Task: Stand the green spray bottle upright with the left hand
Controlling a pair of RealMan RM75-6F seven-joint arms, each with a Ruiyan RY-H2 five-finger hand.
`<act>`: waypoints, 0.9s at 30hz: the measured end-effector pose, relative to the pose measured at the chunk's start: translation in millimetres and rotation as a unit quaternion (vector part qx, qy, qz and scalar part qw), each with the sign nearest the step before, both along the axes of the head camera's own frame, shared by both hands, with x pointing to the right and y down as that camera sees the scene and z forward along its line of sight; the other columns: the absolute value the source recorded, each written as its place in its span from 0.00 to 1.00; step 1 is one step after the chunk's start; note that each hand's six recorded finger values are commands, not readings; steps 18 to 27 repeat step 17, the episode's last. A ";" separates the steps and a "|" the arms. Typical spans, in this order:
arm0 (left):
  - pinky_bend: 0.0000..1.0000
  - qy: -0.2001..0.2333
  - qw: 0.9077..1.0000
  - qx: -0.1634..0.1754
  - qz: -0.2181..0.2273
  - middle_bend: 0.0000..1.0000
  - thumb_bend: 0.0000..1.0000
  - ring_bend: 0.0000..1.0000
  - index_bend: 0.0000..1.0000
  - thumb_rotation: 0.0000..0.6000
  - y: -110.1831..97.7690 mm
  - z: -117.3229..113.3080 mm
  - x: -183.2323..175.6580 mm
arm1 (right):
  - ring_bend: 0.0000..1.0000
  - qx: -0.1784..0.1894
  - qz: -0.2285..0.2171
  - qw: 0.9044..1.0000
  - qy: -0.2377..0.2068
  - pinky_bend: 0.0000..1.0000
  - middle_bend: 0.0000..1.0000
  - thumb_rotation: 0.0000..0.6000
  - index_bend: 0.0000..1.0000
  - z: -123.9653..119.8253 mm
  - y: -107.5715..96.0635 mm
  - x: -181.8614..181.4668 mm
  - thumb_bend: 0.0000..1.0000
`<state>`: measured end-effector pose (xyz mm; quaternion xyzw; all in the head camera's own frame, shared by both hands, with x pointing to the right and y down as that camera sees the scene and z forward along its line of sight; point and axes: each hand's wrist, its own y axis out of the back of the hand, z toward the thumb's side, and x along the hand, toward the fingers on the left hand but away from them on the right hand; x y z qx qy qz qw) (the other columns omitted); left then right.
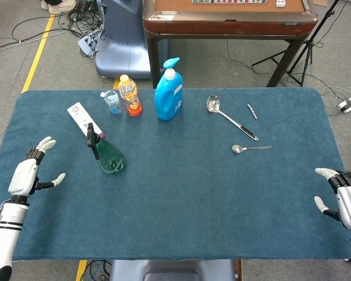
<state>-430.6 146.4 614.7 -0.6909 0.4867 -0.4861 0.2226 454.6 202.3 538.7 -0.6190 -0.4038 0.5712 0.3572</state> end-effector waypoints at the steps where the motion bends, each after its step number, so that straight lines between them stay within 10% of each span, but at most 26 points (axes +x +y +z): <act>1: 0.00 -0.014 1.000 0.003 0.001 0.04 0.27 0.00 0.11 1.00 3.3 -3.4 -1.6 | 0.20 0.000 -0.001 1.000 -0.001 0.25 0.27 1.00 0.24 0.3 -0.2 -0.4 0.28; 15: 0.00 -0.145 0.989 0.016 0.017 0.04 0.27 0.00 0.12 1.00 60.5 -43.2 -3.6 | 0.20 -0.011 -0.002 1.000 -0.011 0.25 0.27 1.00 0.24 3.9 2.0 -4.5 0.28; 27: 0.00 -0.156 0.987 0.018 0.021 0.04 0.27 0.00 0.12 1.00 65.0 -46.6 -2.0 | 0.20 -0.012 -0.001 1.000 -0.012 0.25 0.27 1.00 0.24 4.1 2.2 -4.2 0.28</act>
